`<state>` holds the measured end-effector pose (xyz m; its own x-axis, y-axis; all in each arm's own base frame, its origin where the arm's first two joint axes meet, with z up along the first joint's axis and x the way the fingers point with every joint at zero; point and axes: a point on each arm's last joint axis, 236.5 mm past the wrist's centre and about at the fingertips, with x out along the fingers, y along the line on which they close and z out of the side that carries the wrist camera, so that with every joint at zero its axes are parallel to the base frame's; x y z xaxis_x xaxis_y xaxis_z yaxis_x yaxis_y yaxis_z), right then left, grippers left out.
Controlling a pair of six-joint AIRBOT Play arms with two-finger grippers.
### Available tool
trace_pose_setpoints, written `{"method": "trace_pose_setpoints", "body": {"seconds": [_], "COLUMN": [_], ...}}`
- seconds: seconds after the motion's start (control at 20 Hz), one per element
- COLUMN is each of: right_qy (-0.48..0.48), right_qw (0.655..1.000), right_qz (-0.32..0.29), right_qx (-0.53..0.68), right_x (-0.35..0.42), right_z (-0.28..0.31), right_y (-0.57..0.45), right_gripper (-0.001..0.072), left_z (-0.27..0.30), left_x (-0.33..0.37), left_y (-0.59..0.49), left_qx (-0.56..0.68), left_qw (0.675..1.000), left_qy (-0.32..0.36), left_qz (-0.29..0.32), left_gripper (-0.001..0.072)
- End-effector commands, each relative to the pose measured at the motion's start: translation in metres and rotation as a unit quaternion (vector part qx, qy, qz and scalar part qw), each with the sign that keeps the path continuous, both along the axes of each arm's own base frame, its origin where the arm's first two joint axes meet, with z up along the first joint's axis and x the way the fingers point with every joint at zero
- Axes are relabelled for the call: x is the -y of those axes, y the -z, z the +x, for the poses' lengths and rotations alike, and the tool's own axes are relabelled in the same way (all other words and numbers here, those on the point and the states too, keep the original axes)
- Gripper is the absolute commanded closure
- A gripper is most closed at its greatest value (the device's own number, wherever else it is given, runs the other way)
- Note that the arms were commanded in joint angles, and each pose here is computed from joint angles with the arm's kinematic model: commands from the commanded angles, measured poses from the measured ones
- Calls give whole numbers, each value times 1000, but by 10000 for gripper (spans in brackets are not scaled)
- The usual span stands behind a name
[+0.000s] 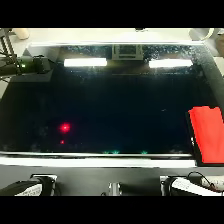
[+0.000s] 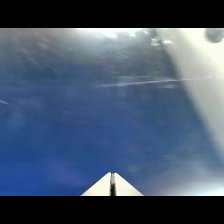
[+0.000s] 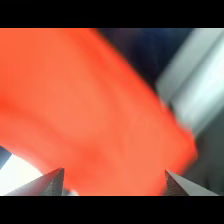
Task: Fold the shirts.
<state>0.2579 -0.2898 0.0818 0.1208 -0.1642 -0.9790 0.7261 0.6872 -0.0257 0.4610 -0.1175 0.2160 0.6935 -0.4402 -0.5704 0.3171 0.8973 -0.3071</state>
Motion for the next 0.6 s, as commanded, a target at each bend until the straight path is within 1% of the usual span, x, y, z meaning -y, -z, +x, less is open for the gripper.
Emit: {"method": "trace_pose_setpoints", "body": {"seconds": [0.0,0.05,0.1,0.15,0.2,0.25,0.3,0.35,0.45,0.55], "right_qy": [-128,-168,-204,-234,-267,-297,-319,-326,-319,-324], "right_qw": [967,958,956,958,956,948,937,932,936,933], "right_qz": [-121,-110,-80,-37,18,87,140,156,150,154], "right_qx": [185,206,197,163,118,68,25,-2,-20,-20], "right_x": [-36,-82,-131,-179,-224,-266,-297,-311,-323,-333], "right_z": [128,158,173,179,176,164,154,148,149,149], "right_y": [-110,-117,-107,-83,-51,-22,0,16,32,34], "right_gripper": [11,12,26,26,27,32,32,32,31,29], "left_z": [27,28,23,7,-19,-46,-59,-61,-58,-61], "left_x": [-75,-88,-86,-78,-68,-55,-45,-42,-46,-51], "left_y": [18,34,58,92,124,151,165,170,177,186], "left_qx": [-11,-36,-77,-149,-233,-300,-317,-305,-278,-290], "left_qw": [971,955,949,944,933,919,918,926,938,933], "left_qy": [-120,-139,-135,-121,-98,-61,-37,-51,-106,-114], "left_qz": [207,258,273,267,258,249,235,217,177,179], "left_gripper": [682,679,592,286,47,29,31,38,39,38]}}
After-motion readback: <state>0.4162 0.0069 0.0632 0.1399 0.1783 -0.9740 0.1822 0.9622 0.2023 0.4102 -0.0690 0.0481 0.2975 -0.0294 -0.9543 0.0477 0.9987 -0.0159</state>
